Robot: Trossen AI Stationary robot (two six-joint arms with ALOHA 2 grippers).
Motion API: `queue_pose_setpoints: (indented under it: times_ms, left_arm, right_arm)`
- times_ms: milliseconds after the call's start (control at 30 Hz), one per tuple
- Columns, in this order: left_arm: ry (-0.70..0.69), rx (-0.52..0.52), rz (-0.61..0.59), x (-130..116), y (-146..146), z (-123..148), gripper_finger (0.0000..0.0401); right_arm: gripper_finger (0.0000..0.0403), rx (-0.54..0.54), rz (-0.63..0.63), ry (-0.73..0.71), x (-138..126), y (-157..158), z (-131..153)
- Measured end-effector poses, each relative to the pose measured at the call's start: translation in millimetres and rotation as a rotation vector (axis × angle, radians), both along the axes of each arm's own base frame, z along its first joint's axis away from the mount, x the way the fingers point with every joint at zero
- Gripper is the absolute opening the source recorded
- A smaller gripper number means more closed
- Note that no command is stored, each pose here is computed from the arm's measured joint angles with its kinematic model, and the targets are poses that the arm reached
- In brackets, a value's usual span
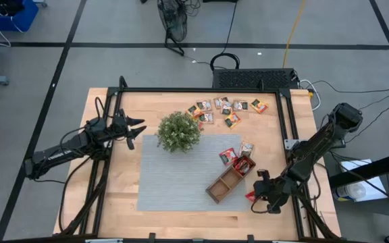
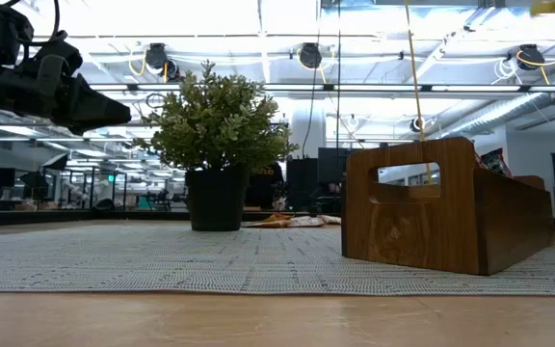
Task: Pick & Place Tea
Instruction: Put the strawberry tea sachet into the brown organizer
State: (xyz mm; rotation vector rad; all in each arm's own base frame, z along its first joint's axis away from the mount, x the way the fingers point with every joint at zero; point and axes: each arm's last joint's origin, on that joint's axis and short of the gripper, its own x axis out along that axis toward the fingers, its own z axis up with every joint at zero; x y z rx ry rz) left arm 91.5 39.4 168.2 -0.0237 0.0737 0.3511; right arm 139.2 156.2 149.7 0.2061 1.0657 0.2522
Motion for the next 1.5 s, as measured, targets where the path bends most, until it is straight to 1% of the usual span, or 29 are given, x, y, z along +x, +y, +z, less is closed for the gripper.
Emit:
queue_pose_setpoints:
  times_ms: [67,133,200,333,400,467,533,633,833,967,1133,1300,1400,1500]
  left_arm:
    - [0.001,0.0,0.0,0,0,0,0.0147]
    - [0.0,0.0,0.0,0,0,0,0.0147]
    - [0.001,0.0,0.0,0,0,0,0.0147]
    - [0.0,0.0,0.0,0,0,0,0.0147]
    - [0.0,0.0,0.0,0,0,0,0.0147]
    - [0.0,0.0,0.0,0,0,0,0.0147]
    - [0.0,0.0,0.0,0,0,0,0.0147]
    - [0.0,0.0,0.0,0,0,0,0.0147]
    - [0.0,0.0,0.0,0,0,0,0.0148]
    - [0.001,0.0,0.0,0,0,0,0.0147]
    - [0.0,0.0,0.0,0,0,0,0.0147]
    - [0.001,0.0,0.0,0,0,0,0.0148]
    - [0.0,0.0,0.0,0,0,0,0.0148]
    - [0.0,0.0,0.0,0,0,0,0.0147]
  right_arm:
    - [0.0004,-0.003,0.016,-0.095,0,0,11]
    - [0.0004,-0.055,0.023,-0.199,-1,-3,19]
    - [0.0003,-0.142,0.003,-0.306,-1,-7,27]
    - [0.0003,-0.38,-0.06,-0.463,-1,-16,33]
    - [0.0003,-0.486,-0.079,-0.503,0,-19,33]
    - [0.0003,-0.585,-0.071,-0.512,-1,-21,31]
    - [0.0003,-0.639,-0.052,-0.509,0,-23,28]
    - [0.0003,-0.671,-0.031,-0.485,-2,-27,20]
    - [0.0004,-0.72,-0.029,-0.442,-8,-40,-2]
    - [0.0004,-0.727,-0.042,-0.444,-10,-48,-14]
    - [0.0012,-0.711,-0.047,-0.469,-9,-49,-18]
    - [0.0048,-0.66,-0.038,-0.457,-9,-48,-18]
    - [0.008,-0.657,-0.042,-0.454,-9,-48,-18]
    - [0.0106,-0.683,-0.038,-0.463,-9,-48,-18]
